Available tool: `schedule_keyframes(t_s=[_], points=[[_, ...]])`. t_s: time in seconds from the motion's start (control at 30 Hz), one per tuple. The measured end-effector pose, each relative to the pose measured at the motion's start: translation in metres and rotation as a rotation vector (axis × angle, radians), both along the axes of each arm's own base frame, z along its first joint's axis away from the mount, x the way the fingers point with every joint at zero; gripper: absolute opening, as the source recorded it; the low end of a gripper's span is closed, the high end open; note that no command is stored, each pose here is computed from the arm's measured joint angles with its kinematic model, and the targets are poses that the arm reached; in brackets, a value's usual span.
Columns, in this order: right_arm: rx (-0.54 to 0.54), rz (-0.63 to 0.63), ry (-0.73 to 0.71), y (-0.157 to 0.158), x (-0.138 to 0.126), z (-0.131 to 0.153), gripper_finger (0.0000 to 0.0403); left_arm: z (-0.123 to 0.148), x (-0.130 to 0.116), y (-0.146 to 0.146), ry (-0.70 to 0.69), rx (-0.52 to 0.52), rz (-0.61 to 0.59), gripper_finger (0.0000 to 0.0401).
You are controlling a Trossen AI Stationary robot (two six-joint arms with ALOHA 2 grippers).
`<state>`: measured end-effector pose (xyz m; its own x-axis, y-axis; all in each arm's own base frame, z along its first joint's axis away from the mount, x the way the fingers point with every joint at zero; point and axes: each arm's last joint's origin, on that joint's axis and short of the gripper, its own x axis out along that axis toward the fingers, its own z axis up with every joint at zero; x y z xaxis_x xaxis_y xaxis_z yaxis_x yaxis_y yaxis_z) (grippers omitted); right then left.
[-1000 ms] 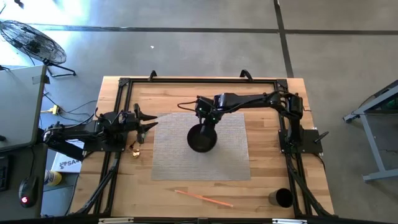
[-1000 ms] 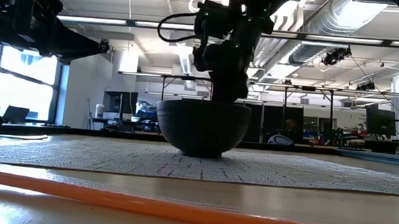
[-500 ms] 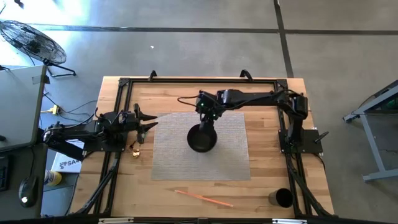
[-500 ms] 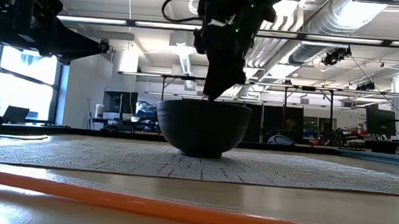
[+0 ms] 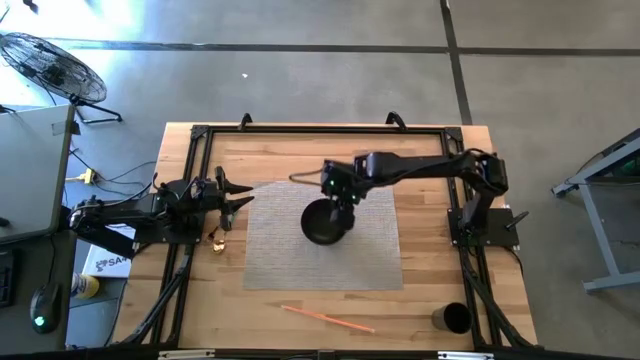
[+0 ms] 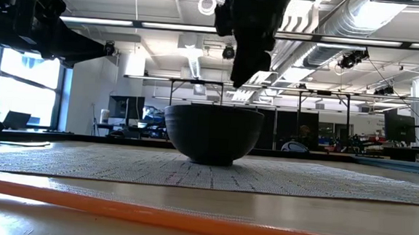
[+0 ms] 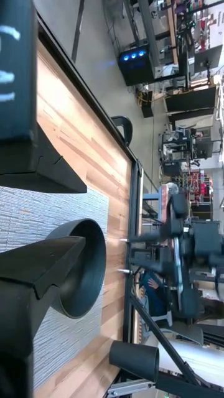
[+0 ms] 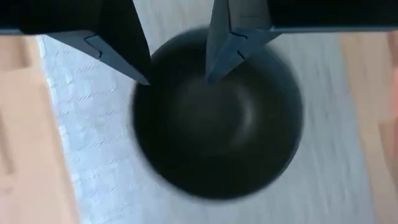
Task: Pick & Place Utensil
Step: Put the black cup on the gray mat to the top right of the black bowl
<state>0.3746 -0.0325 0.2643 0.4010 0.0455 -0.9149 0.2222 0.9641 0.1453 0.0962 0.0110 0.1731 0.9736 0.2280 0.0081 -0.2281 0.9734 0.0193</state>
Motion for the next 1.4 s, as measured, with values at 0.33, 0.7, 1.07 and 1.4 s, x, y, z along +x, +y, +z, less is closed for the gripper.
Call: schedule_keyframes(t_s=[0.33, 0.7, 1.07, 1.4], points=[[-0.013, 0.029, 0.227, 0.041, -0.021, -0.004, 0.0128, 0.000, 0.000, 0.000, 0.000, 0.000, 0.000, 0.0120], [-0.186, -0.072, 0.639, 0.098, -0.070, -0.003, 0.0123, 0.000, 0.000, 0.000, -0.001, 0.000, 0.000, 0.0120], [-0.053, 0.019, 0.692, 0.150, -0.084, -0.006, 0.0205, 0.000, 0.000, 0.000, 0.000, 0.000, 0.001, 0.0120], [0.020, -0.037, 0.730, 0.168, -0.092, -0.006, 0.0305, 0.000, 0.000, 0.000, 0.000, 0.000, 0.000, 0.0120]])
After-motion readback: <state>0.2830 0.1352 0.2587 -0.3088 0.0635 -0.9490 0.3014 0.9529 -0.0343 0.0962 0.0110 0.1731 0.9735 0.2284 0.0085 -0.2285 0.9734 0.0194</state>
